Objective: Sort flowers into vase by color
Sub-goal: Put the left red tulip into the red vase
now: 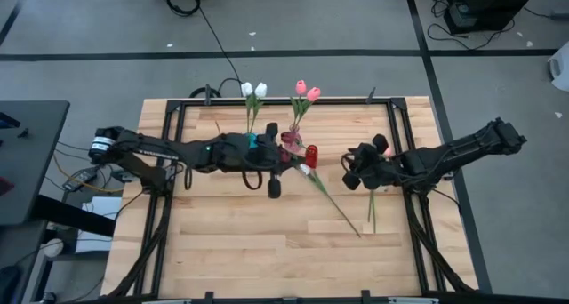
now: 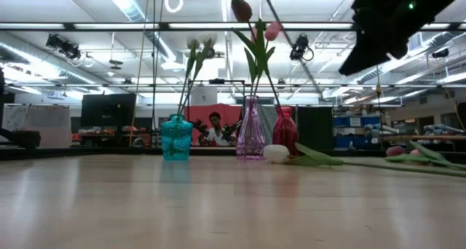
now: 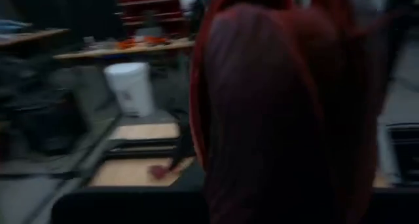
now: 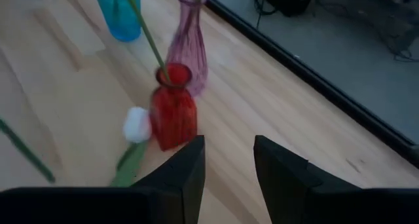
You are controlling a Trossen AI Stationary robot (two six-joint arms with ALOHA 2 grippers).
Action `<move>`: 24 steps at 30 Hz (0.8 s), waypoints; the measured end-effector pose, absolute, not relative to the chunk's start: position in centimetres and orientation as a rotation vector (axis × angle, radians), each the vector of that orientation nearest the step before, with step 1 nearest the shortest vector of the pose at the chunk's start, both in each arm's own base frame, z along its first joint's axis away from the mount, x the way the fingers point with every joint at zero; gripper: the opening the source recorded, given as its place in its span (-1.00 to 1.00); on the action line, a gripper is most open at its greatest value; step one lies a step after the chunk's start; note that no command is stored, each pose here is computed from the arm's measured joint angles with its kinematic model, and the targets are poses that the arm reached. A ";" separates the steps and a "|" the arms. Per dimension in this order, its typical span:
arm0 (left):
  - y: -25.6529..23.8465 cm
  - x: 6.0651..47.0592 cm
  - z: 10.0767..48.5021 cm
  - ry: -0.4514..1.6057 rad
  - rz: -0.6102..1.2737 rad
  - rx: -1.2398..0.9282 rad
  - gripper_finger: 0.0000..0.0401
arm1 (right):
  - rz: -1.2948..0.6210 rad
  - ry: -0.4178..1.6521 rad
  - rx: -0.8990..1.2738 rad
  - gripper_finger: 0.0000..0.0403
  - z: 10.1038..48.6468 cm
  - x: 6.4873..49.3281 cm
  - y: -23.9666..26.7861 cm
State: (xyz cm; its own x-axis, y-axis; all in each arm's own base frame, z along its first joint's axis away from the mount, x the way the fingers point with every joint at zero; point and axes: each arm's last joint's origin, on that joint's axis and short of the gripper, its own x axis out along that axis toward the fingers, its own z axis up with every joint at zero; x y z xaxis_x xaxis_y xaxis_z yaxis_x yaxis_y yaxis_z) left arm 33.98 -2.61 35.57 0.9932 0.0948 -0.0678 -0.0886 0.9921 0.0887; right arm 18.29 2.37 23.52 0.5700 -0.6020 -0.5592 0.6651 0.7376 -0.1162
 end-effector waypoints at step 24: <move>-3.5 42.7 38.7 0.264 0.566 0.228 -0.93 | -0.647 0.517 0.116 -0.30 16.7 15.5 0.7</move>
State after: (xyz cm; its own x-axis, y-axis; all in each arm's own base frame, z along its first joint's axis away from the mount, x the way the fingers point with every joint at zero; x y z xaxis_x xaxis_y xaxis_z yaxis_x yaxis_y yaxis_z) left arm 42.71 -3.53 38.71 0.8122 0.5539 -0.1831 -0.4960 0.8209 0.2832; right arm 15.54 0.65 16.71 0.6767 -0.5456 -0.4943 0.6024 0.7963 -0.0543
